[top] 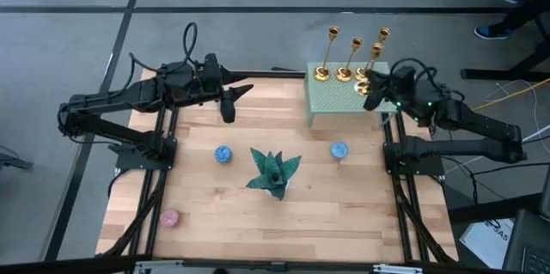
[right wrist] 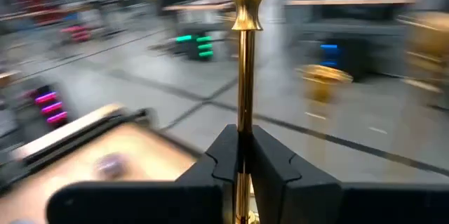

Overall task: Stock candles and holders on shelf
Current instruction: Align the gold candle holder with the other gold candle holders on the shelf

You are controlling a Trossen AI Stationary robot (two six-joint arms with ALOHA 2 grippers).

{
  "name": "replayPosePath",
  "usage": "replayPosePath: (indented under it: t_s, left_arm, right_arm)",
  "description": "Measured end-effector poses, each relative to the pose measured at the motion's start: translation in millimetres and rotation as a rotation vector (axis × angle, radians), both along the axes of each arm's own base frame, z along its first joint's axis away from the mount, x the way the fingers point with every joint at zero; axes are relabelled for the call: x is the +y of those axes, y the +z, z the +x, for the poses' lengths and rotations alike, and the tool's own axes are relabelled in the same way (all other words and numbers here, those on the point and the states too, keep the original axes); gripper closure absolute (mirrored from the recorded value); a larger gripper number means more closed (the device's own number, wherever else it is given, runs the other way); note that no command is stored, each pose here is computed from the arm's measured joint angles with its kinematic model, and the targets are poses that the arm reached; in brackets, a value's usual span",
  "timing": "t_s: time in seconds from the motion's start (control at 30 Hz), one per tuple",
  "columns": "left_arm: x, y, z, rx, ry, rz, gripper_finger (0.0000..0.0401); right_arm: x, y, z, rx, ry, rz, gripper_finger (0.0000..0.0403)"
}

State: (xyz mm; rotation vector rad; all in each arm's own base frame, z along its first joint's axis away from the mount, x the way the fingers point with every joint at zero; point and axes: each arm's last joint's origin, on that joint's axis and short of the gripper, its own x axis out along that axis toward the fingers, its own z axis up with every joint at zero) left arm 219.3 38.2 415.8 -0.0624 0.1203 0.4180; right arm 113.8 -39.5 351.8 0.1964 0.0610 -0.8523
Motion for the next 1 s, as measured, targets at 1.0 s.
replayPosePath:
  t_s: [1.0]
  left_arm:
    - [6,-2,-2,0.021,0.064,0.011,0.0255]
  right_arm:
    - [-17,-111,-26,0.085,-0.790,-0.085,0.0377]
